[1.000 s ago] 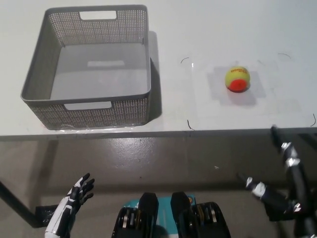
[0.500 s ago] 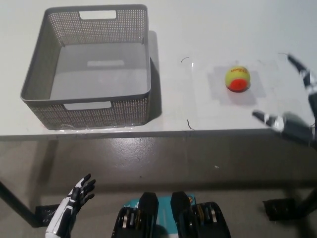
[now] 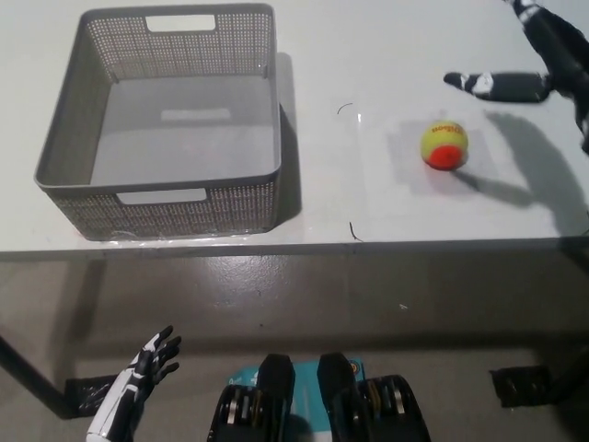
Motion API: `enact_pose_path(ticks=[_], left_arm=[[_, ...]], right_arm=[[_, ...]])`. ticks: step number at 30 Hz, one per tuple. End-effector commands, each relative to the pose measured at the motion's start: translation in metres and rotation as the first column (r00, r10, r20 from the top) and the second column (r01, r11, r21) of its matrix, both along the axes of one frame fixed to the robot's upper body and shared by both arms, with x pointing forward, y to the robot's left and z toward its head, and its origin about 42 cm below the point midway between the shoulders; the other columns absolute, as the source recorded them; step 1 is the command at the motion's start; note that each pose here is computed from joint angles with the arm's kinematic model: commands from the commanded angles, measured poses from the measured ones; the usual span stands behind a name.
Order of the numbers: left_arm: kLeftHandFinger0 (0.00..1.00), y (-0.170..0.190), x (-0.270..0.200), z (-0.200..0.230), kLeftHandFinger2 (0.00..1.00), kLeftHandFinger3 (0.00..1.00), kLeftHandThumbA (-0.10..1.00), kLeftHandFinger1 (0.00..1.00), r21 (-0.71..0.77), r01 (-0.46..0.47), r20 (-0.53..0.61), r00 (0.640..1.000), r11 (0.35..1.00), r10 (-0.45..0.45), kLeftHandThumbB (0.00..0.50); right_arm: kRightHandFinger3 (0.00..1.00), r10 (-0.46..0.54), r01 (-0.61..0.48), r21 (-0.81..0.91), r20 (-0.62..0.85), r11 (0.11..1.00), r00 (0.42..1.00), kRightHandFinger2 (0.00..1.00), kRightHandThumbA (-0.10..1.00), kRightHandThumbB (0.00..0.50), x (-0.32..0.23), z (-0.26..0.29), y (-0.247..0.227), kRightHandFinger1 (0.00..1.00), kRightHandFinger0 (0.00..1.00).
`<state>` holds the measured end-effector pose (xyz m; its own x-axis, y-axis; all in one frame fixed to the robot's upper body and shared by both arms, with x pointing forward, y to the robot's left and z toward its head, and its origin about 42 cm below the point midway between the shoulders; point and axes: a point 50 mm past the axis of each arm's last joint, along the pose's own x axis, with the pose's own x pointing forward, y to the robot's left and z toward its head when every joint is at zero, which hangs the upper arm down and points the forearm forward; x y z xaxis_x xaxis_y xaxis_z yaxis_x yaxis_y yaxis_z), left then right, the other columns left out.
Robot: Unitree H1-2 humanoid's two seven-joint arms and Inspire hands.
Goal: Use the right hand to pick up a tennis ball and put it into a container on the left side
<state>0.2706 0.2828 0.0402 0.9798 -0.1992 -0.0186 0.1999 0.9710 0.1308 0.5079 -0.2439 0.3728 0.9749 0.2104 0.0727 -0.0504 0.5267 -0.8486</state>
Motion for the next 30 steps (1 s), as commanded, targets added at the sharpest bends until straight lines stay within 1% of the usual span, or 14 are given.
enact_pose_path(ticks=[1, 4, 5, 7, 8, 9, 14, 16, 19, 22, 25, 27, 28, 30], left_arm=[[1.00, 0.006, 0.006, 0.011, 1.00, 1.00, 1.00, 1.00, 0.020, 0.037, 0.058, 0.998, 0.999, -0.038, 0.359], [1.00, 0.005, 0.008, 0.012, 1.00, 1.00, 1.00, 1.00, 0.023, 0.035, 0.060, 0.998, 0.999, -0.037, 0.361], [1.00, 0.005, 0.008, 0.011, 1.00, 1.00, 1.00, 1.00, 0.026, 0.034, 0.058, 0.998, 0.999, -0.035, 0.367], [1.00, 0.006, 0.010, 0.013, 1.00, 1.00, 1.00, 1.00, 0.029, 0.033, 0.063, 0.997, 0.999, -0.035, 0.372], [1.00, 0.006, 0.010, 0.013, 1.00, 1.00, 1.00, 1.00, 0.030, 0.034, 0.064, 0.997, 0.999, -0.036, 0.372], [1.00, 0.005, 0.010, 0.013, 1.00, 1.00, 1.00, 1.00, 0.028, 0.033, 0.064, 0.997, 0.999, -0.034, 0.373], [1.00, 0.005, 0.011, 0.014, 1.00, 1.00, 1.00, 1.00, 0.028, 0.035, 0.072, 0.997, 0.999, -0.037, 0.362], [1.00, 0.005, 0.011, 0.014, 1.00, 1.00, 1.00, 1.00, 0.030, 0.035, 0.071, 0.997, 0.999, -0.037, 0.372], [1.00, 0.005, 0.013, 0.014, 1.00, 1.00, 1.00, 1.00, 0.033, 0.039, 0.070, 0.997, 0.999, -0.041, 0.372], [1.00, 0.005, 0.013, 0.014, 1.00, 1.00, 1.00, 1.00, 0.031, 0.038, 0.073, 0.997, 0.999, -0.040, 0.365], [1.00, 0.005, 0.013, 0.013, 1.00, 1.00, 1.00, 1.00, 0.033, 0.039, 0.069, 0.997, 0.999, -0.041, 0.379], [1.00, 0.005, 0.013, 0.013, 1.00, 1.00, 1.00, 1.00, 0.032, 0.035, 0.068, 0.997, 0.999, -0.037, 0.378], [1.00, 0.005, 0.014, 0.013, 1.00, 1.00, 1.00, 1.00, 0.026, 0.036, 0.067, 0.997, 0.999, -0.038, 0.369], [1.00, 0.005, 0.014, 0.013, 1.00, 1.00, 1.00, 1.00, 0.026, 0.038, 0.065, 0.997, 0.999, -0.040, 0.366]], right_arm=[[1.00, -0.067, 0.061, -0.072, -0.090, 0.996, 0.994, 1.00, 0.87, 0.453, 0.043, 0.057, 0.001, 1.00, 1.00], [1.00, -0.069, 0.059, -0.076, -0.134, 0.995, 0.989, 1.00, 0.89, 0.472, 0.057, 0.061, 0.004, 1.00, 1.00], [1.00, -0.069, 0.057, -0.080, -0.167, 0.995, 0.983, 1.00, 0.93, 0.468, 0.063, 0.061, 0.006, 1.00, 1.00], [1.00, -0.069, 0.052, -0.093, -0.195, 0.994, 0.978, 1.00, 0.97, 0.463, 0.070, 0.062, 0.009, 1.00, 1.00], [1.00, -0.066, 0.050, -0.080, -0.213, 0.996, 0.975, 1.00, 0.96, 0.467, 0.074, 0.060, 0.010, 1.00, 1.00], [1.00, -0.058, 0.045, -0.057, -0.241, 0.997, 0.969, 1.00, 0.94, 0.456, 0.078, 0.058, 0.010, 1.00, 1.00], [1.00, -0.056, 0.045, -0.044, -0.303, 0.998, 0.951, 1.00, 0.95, 0.479, 0.089, 0.049, 0.016, 1.00, 1.00], [1.00, -0.053, 0.042, -0.042, -0.324, 0.998, 0.945, 1.00, 0.95, 0.462, 0.091, 0.044, 0.021, 1.00, 1.00], [1.00, -0.063, 0.040, -0.074, -0.342, 0.996, 0.938, 1.00, 1.00, 0.479, 0.094, 0.039, 0.027, 1.00, 1.00], [1.00, -0.056, 0.021, -0.103, -0.353, 0.994, 0.934, 1.00, 1.00, 0.480, 0.096, 0.034, 0.033, 1.00, 1.00], [1.00, -0.057, 0.010, -0.129, -0.364, 0.992, 0.930, 1.00, 1.00, 0.460, 0.096, 0.026, 0.038, 1.00, 1.00], [1.00, -0.061, 0.004, -0.152, -0.374, 0.988, 0.925, 1.00, 1.00, 0.466, 0.097, 0.021, 0.042, 1.00, 1.00], [1.00, -0.072, 0.016, -0.145, -0.391, 0.989, 0.918, 1.00, 1.00, 0.488, 0.097, 0.017, 0.044, 1.00, 1.00], [1.00, -0.085, 0.028, -0.140, -0.416, 0.990, 0.905, 1.00, 1.00, 0.482, 0.097, 0.008, 0.046, 1.00, 1.00]])
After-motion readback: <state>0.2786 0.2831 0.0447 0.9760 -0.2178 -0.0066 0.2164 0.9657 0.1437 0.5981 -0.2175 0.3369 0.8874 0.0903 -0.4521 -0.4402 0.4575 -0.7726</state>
